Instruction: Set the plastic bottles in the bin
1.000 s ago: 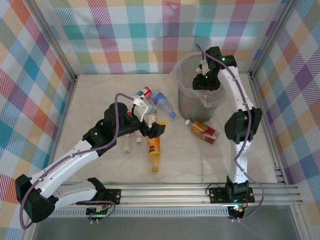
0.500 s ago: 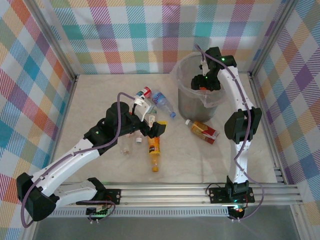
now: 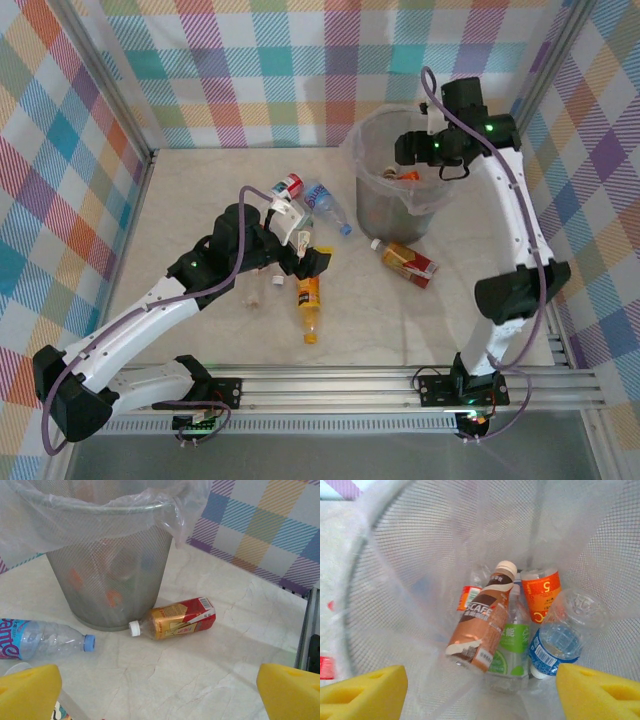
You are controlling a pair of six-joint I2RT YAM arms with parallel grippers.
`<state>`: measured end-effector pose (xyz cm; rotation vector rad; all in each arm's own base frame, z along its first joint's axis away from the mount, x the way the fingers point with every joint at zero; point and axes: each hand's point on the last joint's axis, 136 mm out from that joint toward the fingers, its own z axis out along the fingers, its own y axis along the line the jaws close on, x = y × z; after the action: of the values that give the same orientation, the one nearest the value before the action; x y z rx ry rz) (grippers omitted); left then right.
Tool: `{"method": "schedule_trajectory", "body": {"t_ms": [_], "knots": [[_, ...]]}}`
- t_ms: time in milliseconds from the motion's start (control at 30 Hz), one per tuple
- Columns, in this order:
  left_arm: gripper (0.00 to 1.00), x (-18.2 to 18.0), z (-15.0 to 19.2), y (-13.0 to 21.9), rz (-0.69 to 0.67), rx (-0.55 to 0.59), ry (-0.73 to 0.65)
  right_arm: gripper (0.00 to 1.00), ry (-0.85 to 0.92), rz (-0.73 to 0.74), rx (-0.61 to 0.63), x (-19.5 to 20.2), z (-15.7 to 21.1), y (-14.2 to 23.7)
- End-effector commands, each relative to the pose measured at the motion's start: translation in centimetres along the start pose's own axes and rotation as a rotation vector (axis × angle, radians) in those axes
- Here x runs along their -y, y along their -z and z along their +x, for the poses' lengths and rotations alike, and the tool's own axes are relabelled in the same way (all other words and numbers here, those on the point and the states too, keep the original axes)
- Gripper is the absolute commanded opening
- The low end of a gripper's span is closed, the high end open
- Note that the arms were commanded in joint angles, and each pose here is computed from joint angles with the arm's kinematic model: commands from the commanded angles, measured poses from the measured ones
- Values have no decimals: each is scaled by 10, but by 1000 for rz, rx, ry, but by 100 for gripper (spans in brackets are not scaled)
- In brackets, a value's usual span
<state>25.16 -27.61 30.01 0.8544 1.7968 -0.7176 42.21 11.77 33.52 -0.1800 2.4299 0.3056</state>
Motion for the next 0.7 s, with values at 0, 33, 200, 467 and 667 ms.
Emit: {"method": "schedule_trajectory", "body": {"t_ms": [0,33,200,467,667], "knots": [[100,3,-16,9,12,29,-30,77,9,-65,80,-16,1,26],[100,4,-17,10,17,28,-29,77,16,-78,92,-20,6,34],[100,15,-12,14,66,-42,-46,77,33,-140,122,-37,42,63],[100,-10,25,16,-104,-275,199,80,34,-298,61,-68,117,73],[100,-23,78,16,-239,-468,420,83,-3,-499,23,-96,156,73]]}}
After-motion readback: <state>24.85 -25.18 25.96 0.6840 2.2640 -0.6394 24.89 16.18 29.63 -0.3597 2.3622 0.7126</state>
